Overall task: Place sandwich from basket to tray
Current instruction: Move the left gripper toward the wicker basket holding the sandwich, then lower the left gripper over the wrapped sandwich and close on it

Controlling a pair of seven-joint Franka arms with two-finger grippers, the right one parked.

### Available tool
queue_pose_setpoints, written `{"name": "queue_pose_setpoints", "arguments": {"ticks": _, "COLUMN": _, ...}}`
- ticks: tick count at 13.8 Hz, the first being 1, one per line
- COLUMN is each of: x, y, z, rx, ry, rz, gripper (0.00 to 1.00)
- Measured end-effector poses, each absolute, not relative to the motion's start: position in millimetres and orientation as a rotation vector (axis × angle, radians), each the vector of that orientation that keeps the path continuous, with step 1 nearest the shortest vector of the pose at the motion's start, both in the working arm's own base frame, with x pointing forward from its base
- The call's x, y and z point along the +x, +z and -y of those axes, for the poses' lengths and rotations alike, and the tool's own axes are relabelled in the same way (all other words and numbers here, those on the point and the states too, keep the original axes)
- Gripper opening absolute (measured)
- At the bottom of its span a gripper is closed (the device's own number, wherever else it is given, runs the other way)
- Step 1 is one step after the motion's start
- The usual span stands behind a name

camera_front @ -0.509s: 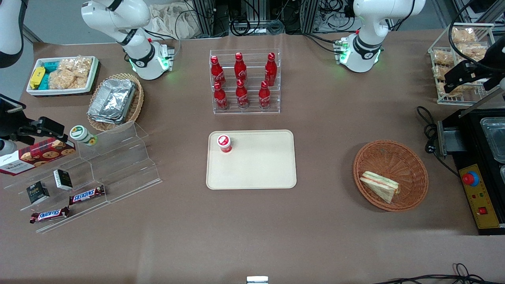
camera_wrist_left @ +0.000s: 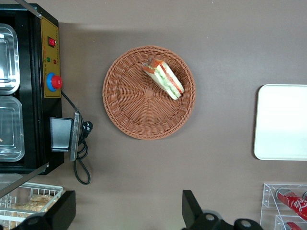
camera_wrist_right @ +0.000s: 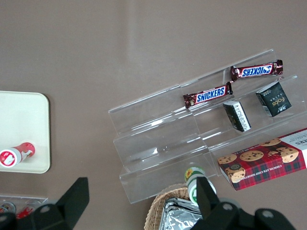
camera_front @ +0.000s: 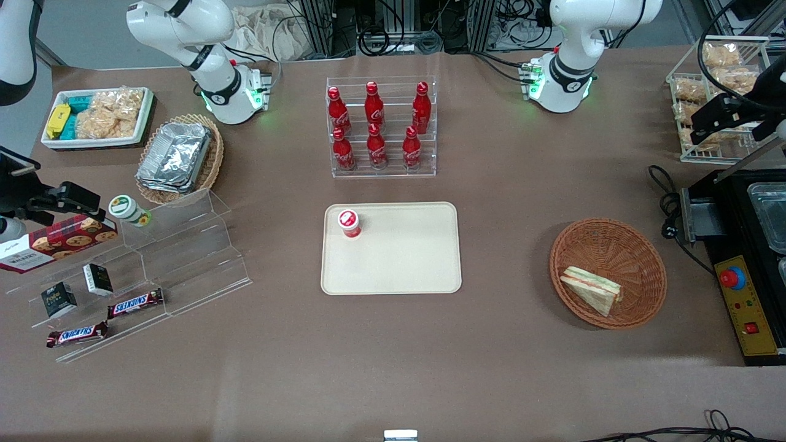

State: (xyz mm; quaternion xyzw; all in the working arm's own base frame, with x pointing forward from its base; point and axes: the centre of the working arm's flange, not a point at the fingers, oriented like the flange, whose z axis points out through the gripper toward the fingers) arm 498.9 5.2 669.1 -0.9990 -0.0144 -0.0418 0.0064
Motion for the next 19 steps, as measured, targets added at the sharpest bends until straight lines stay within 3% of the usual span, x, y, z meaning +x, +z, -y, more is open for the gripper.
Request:
{"name": "queue_pose_setpoints", "arguments": {"ticks": 3, "x": 508, "y": 659, "z": -7, "rx": -3.121, "ry": -0.114, "rz": 0.250, "gripper": 1.00}}
{"name": "queue_pose_setpoints", "arguments": {"ticks": 7, "x": 546, "y": 616, "z": -4, "rx": -3.109, "ry": -0.105, "rz": 0.435, "gripper": 1.00}}
{"name": "queue_pose_setpoints", "arguments": {"ticks": 12, "x": 592, "y": 540, "z": -28, "rx": -3.176, "ry": -0.026, "rz": 0.644, "gripper": 1.00}}
{"name": "queue_pose_setpoints", "arguments": {"ticks": 19, "x": 650, "y": 402, "z": -35, "rx": -3.156, "ry": -0.069, "rz": 0.858, "gripper": 1.00}}
